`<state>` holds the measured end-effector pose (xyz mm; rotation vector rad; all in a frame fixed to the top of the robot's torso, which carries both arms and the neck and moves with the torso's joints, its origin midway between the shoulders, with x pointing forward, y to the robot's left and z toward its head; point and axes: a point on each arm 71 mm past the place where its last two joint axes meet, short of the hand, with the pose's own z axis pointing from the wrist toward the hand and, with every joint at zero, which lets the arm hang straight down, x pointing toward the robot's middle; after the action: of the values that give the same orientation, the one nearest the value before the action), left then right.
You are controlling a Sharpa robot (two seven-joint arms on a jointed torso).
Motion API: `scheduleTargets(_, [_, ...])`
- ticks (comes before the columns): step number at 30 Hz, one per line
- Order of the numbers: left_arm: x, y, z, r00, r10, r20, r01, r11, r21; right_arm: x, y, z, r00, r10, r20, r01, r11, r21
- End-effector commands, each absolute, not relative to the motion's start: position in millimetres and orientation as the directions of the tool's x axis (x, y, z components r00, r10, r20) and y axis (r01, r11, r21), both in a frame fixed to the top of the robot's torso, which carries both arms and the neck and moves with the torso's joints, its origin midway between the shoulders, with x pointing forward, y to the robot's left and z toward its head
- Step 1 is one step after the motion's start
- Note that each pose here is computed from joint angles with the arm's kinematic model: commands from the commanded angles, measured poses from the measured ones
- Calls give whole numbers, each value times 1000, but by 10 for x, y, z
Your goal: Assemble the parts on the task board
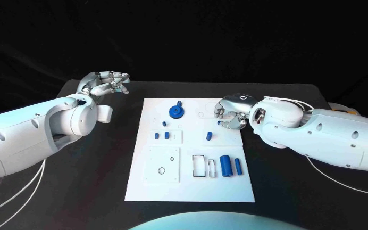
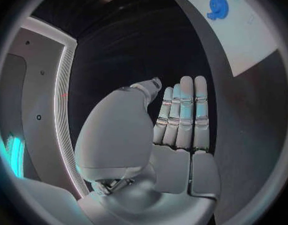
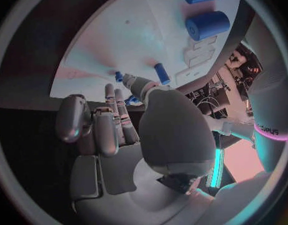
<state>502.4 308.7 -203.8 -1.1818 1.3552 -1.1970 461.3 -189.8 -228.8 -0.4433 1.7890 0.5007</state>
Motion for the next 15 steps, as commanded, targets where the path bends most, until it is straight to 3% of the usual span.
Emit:
scheduleTargets(1, [5001,2992,-1997,-147,-989,9,-50,-1,-999,4611,-1888,-2320,-256,-69,-964,-536,840,82])
scheduleTargets(15, [4927,2845,-1960,-200,-979,35,-46,-26,-999,4591,-1850,-2421,-283,-82,-956,-533,842,85])
